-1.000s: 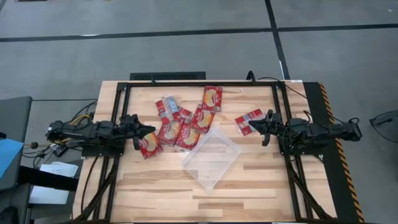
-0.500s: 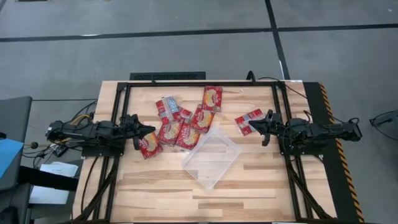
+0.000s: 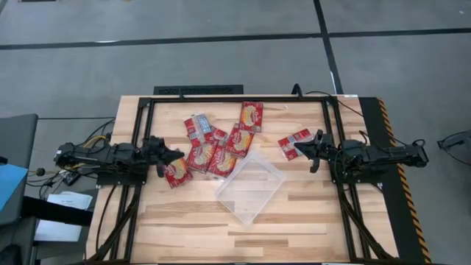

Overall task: Sort popcorn bags into baskets
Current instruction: Put the red popcorn bag into the transparent bin

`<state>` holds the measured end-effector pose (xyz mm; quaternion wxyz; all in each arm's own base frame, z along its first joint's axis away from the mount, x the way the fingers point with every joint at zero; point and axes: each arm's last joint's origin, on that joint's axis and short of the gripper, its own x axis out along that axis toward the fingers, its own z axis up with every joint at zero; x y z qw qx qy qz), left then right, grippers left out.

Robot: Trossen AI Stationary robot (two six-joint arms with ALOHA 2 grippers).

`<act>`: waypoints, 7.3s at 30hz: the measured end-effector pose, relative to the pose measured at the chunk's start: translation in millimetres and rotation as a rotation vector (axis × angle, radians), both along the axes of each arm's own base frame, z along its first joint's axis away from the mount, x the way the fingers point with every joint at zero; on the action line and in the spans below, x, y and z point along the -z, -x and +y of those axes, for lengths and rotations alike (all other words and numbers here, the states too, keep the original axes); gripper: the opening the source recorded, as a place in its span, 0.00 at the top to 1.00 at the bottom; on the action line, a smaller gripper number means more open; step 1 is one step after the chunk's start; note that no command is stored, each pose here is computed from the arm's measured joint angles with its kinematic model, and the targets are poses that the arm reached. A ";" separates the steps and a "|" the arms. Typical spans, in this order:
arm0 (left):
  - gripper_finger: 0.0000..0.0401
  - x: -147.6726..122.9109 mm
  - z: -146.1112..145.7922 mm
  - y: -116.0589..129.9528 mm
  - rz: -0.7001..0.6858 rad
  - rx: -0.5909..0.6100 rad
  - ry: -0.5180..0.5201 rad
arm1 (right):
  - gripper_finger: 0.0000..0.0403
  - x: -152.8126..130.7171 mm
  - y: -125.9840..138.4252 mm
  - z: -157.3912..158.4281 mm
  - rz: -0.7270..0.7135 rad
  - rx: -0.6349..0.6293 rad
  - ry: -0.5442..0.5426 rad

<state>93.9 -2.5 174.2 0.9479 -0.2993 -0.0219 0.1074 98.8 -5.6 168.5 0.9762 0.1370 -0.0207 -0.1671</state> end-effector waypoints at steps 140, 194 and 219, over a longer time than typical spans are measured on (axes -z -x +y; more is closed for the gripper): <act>0.99 -152.8 2.4 -144.6 0.029 -0.417 0.824 | 0.88 -84.8 31.6 -28.2 -0.087 0.446 -0.106; 0.92 -3.8 -127.2 -382.6 0.092 -0.643 1.096 | 0.88 -60.2 35.3 -28.1 0.180 0.499 -0.117; 0.42 -25.3 -124.2 -377.9 0.186 -0.565 1.082 | 0.88 -60.9 35.1 -28.2 0.172 0.498 -0.117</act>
